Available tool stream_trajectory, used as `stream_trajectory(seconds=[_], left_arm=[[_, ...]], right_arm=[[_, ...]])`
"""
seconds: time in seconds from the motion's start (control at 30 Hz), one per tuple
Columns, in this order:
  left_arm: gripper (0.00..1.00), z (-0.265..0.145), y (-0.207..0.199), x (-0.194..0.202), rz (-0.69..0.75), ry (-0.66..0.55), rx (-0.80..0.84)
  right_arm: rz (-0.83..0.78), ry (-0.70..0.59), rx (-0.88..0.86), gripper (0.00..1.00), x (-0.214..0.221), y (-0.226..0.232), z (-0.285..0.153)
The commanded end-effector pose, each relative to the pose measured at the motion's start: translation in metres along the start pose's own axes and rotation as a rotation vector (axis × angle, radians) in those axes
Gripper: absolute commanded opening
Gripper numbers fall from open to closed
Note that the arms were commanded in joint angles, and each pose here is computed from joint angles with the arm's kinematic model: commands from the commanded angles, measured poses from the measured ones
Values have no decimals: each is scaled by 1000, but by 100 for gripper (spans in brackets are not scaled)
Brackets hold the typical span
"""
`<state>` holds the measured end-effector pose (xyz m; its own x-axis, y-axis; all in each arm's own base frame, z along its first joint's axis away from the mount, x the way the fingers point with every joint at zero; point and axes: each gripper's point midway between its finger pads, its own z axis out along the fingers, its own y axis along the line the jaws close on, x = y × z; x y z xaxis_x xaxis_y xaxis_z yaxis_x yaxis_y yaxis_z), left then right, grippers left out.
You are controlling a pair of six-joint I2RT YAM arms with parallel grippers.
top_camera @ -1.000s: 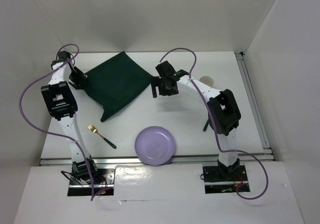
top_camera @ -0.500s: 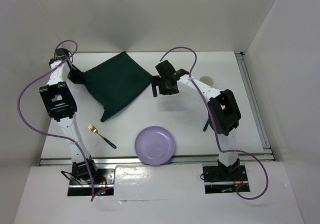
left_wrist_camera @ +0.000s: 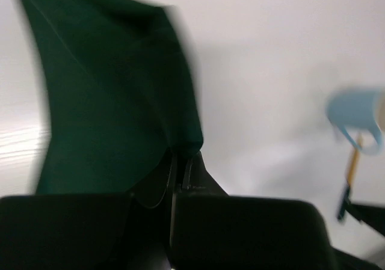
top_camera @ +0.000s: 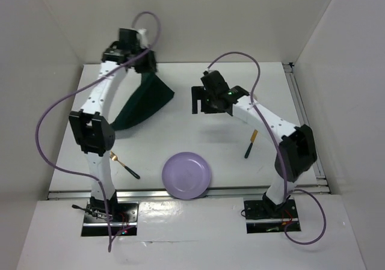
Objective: Set the dinner table for one person
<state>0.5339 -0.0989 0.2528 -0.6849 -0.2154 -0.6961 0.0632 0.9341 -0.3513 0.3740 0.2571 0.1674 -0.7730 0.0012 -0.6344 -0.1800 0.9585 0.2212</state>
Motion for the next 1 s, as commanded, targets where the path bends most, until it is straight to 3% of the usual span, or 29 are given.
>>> stream_trajectory(seconds=[0.0, 0.03, 0.1, 0.13, 0.2, 0.3, 0.33, 0.4, 0.47, 0.5, 0.53, 0.6, 0.63, 0.7, 0.73, 0.87, 0.97], left_arm=[[0, -11, -98, 56, 179, 117, 222], [0, -7, -129, 90, 220, 182, 284], [0, -9, -154, 115, 264, 214, 308], [7, -9, -171, 126, 301, 222, 302], [39, -13, -175, 135, 317, 259, 278], [85, -26, -179, 113, 312, 220, 249], [90, -30, -167, 101, 276, 210, 217], [88, -43, -151, 86, 220, 183, 182], [76, -44, -110, 86, 117, 205, 78], [66, -59, -95, 79, 60, 167, 16], [59, -53, -62, 98, 5, 214, -69], [54, -74, -32, 104, -97, 172, -168], [57, -71, 4, 138, -166, 243, -244], [65, -76, 26, 156, -248, 240, -266], [74, -85, 48, 180, -289, 267, -299], [89, -91, 68, 230, -366, 336, -298], [91, -84, 69, 258, -396, 385, -255]], right_arm=[[103, -72, 42, 90, -4, -20, -23], [120, -77, 46, 90, 3, -29, -31], [142, -88, 60, 90, 10, -39, -37], [158, -96, 73, 90, 15, -51, -42], [168, -86, 69, 90, 23, -58, -46], [190, -62, 75, 90, 36, -72, -50], [189, -54, 79, 90, 40, -73, -49], [210, -26, 61, 90, 46, -78, -50], [228, -16, 51, 90, 47, -79, -53], [253, -14, 46, 90, 46, -81, -53], [270, 6, 58, 90, 48, -88, -51], [337, 40, 40, 89, 56, -90, -48], [370, 47, 27, 89, 58, -91, -46], [475, 88, -21, 89, 69, -94, -43], [505, 75, -46, 87, 67, -93, -45], [647, 135, -105, 86, 102, -91, -48], [743, 166, -98, 86, 127, -92, -47]])
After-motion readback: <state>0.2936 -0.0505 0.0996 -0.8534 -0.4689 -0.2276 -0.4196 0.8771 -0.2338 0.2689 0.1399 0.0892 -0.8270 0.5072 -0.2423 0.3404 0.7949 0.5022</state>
